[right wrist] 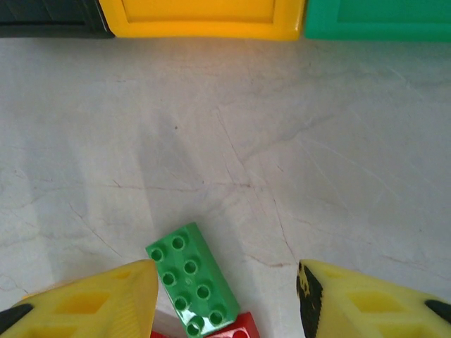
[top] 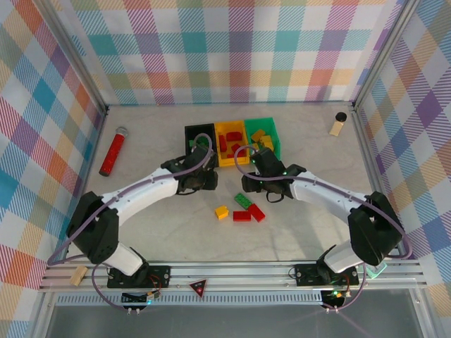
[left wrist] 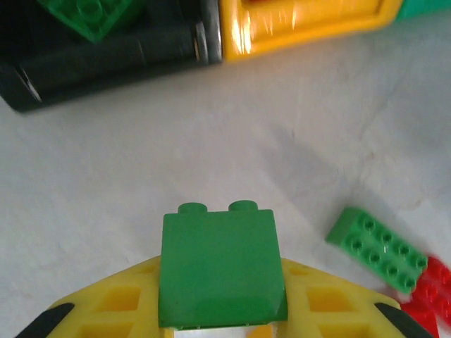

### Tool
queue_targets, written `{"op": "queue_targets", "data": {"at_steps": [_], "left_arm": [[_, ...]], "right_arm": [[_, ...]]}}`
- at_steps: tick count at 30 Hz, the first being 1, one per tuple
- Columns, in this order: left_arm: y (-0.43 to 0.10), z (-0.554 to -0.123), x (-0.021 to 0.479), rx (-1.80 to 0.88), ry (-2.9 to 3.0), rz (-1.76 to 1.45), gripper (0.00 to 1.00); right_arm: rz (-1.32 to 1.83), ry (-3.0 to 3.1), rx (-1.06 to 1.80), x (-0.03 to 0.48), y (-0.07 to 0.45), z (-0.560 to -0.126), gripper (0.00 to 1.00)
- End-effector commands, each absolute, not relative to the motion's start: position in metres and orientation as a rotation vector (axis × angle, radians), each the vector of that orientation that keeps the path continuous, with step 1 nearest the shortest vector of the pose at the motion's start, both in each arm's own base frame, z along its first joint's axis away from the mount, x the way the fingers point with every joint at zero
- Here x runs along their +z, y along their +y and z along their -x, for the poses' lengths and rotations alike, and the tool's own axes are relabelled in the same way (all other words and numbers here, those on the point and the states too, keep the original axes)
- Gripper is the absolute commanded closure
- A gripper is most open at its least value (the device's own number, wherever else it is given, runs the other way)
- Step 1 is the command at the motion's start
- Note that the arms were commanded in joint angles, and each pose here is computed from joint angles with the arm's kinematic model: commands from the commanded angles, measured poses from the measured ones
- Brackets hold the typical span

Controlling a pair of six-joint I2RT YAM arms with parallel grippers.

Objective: Sort the legos into containers by color
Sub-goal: Pick up the lego from the middle-left of the table, then place the lego in the container.

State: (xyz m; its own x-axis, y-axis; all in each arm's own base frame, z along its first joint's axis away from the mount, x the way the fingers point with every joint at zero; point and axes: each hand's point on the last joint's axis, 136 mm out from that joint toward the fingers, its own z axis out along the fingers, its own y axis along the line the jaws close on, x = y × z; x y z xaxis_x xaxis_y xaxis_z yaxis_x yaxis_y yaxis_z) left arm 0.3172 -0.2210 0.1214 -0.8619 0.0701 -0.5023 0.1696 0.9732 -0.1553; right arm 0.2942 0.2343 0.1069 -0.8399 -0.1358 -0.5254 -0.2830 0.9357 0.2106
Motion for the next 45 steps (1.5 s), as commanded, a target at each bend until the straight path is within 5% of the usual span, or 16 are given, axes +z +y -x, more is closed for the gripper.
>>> {"op": "queue_targets", "data": {"at_steps": [1,14,19,32,45], "left_arm": [[-0.217,-0.338,0.127,-0.229,2.616,-0.226,0.76],[-0.197,-0.436,0.127,-0.194,2.635,-0.133,0.65],[-0.2,-0.442,0.129,-0.295,2.613,-0.118,0.32],[-0.177,-0.369,0.142,-0.438,2.486,-0.055,0.29],[-0.155,-0.292,0.118,-0.568,2.467,0.042,0.3]], "right_arm": [[0.266,2.551,0.416,0.115,0.231,-0.288,0.45],[0.242,2.583,0.4,0.106,0.211,-0.265,0.45],[0.284,2.632,0.484,0.098,0.222,-0.255,0.44],[0.471,2.643,0.72,0.094,0.281,-0.214,0.42],[0.739,2.67,0.485,0.07,0.334,-0.192,0.41]]}}
